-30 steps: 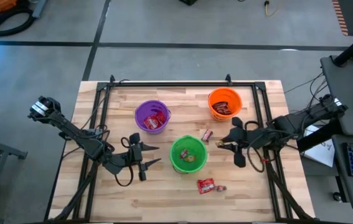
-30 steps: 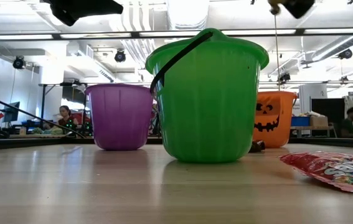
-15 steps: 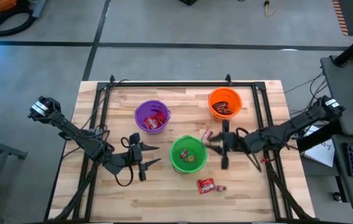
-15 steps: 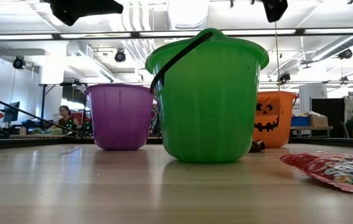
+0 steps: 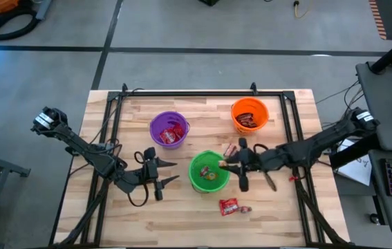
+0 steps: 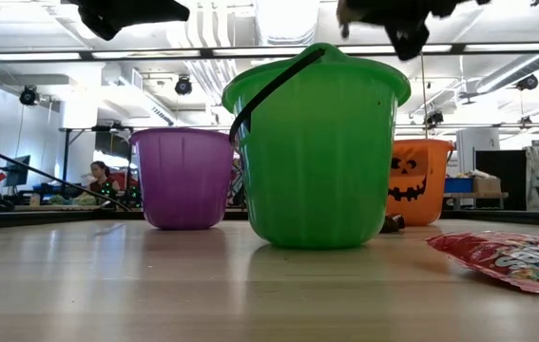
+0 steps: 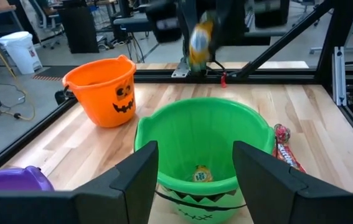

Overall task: Organize candy in baskets
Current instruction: Put the yellow candy into the green bucket

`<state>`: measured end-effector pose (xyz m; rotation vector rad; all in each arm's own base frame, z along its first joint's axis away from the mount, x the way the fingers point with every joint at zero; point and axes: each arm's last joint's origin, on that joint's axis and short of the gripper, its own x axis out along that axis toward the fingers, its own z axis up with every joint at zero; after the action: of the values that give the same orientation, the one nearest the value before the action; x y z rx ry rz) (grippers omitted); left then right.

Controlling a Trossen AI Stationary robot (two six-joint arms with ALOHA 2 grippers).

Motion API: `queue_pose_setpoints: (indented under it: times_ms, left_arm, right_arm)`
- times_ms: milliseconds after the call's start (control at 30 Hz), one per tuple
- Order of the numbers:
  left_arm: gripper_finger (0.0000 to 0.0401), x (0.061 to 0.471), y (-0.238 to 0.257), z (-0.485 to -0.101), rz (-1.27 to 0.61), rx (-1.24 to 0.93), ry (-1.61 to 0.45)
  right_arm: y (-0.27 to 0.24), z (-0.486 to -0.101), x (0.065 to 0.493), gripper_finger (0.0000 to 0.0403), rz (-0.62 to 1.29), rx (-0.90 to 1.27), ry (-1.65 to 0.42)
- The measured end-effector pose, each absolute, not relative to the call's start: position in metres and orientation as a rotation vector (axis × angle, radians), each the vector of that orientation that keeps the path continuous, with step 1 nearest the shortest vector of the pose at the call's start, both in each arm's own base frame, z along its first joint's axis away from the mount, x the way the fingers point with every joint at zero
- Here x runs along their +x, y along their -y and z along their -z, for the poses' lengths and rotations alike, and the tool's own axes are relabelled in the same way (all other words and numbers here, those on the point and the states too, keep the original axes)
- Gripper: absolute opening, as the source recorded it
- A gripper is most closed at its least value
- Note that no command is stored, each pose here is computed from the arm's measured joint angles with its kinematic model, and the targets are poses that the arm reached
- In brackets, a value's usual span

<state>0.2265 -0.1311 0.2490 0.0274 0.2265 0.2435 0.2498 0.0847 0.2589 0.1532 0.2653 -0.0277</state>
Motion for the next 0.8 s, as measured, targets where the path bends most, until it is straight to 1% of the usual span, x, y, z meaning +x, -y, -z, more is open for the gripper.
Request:
queue_pose_setpoints:
  times_ms: [167,467,633,800]
  left_arm:
    - [0.0190,0.227,0.131,-0.249,-0.243,0.024,-0.223]
    - [0.0190,0.227,0.131,-0.249,-0.243,0.025,-0.224]
    - [0.0190,0.227,0.131,-0.249,-0.243,0.026,-0.225]
    - [0.0190,0.227,0.131,-0.249,-0.243,0.026,-0.225]
  right_arm:
    - [-0.089,-0.239,0.260,0.0066,0.044,0.161,-0.342]
    - [-0.091,-0.224,0.267,0.0066,0.058,0.135,-0.391]
    - [-0.093,-0.213,0.272,0.0081,0.060,0.108,-0.428]
    - [-0.094,-0.210,0.276,0.0098,0.065,0.131,-0.413]
